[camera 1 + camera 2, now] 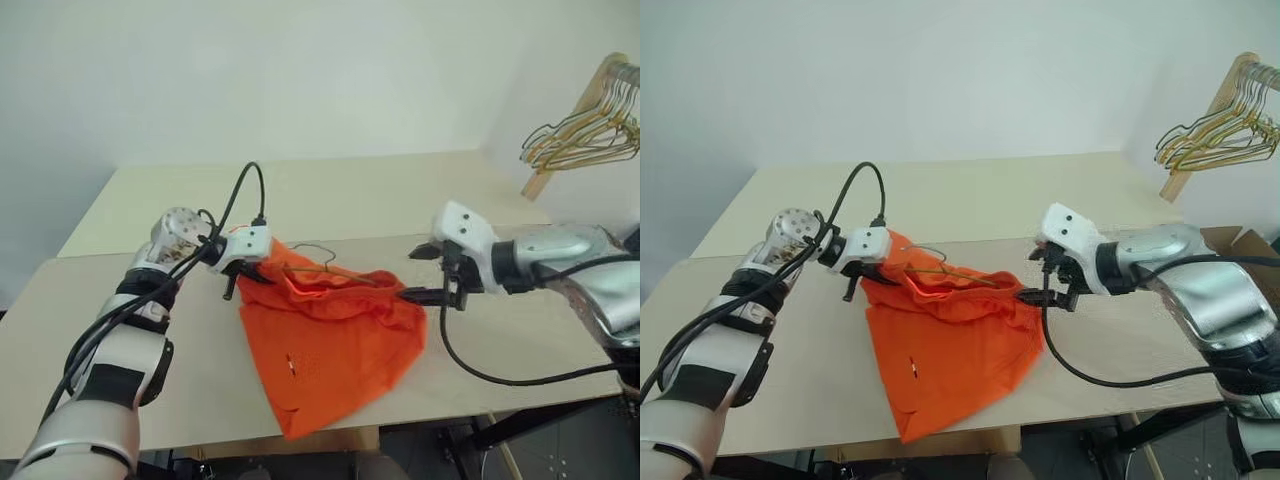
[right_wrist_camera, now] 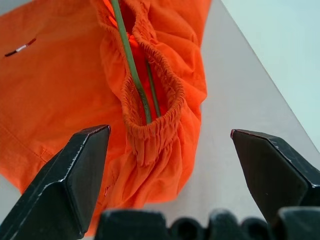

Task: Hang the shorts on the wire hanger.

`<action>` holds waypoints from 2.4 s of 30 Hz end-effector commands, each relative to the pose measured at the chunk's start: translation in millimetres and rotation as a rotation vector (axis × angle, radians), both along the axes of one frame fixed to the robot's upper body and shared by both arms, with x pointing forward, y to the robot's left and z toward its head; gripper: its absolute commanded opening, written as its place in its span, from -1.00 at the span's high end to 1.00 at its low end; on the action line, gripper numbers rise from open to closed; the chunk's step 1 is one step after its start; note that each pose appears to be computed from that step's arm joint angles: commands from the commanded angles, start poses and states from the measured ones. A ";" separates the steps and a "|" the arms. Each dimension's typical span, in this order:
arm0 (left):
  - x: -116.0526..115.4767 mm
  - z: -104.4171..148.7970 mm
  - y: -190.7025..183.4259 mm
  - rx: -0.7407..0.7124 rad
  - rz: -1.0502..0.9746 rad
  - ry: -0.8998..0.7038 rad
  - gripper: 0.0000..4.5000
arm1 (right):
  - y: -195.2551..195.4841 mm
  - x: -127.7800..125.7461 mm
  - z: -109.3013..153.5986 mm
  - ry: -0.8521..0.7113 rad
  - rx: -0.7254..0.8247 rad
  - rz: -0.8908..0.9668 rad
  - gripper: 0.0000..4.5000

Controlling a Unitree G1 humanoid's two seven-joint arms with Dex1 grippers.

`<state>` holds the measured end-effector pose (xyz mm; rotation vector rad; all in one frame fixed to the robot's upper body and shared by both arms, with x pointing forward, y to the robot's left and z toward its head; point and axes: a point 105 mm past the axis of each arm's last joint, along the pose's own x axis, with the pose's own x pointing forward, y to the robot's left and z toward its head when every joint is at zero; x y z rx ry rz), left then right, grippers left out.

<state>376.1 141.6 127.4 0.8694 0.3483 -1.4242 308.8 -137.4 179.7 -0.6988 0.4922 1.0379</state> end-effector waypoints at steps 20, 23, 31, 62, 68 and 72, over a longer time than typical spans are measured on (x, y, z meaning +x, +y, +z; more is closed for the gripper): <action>-1.5 25.9 -7.8 -0.071 -0.037 -0.078 1.00 | 23.6 24.2 -25.0 0.027 -0.150 0.096 0.91; -1.6 26.8 -9.7 -0.079 -0.049 -0.085 1.00 | 22.8 20.3 -23.6 0.044 -0.136 0.104 0.99; -3.2 39.7 -10.1 -0.158 -0.067 -0.068 0.30 | 11.4 0.8 -23.3 0.154 -0.058 0.105 1.00; -49.3 163.2 -72.0 -1.050 0.013 -0.008 -0.98 | -169.0 -71.4 -39.6 0.061 0.530 -1.247 1.00; -44.5 167.6 -75.0 -1.071 0.017 0.013 -0.98 | -211.5 -67.1 -24.2 -0.054 0.583 -1.491 1.00; -42.8 171.4 -74.3 -1.082 0.017 0.009 -0.98 | -236.3 -64.3 -9.2 -0.114 0.685 -1.627 1.00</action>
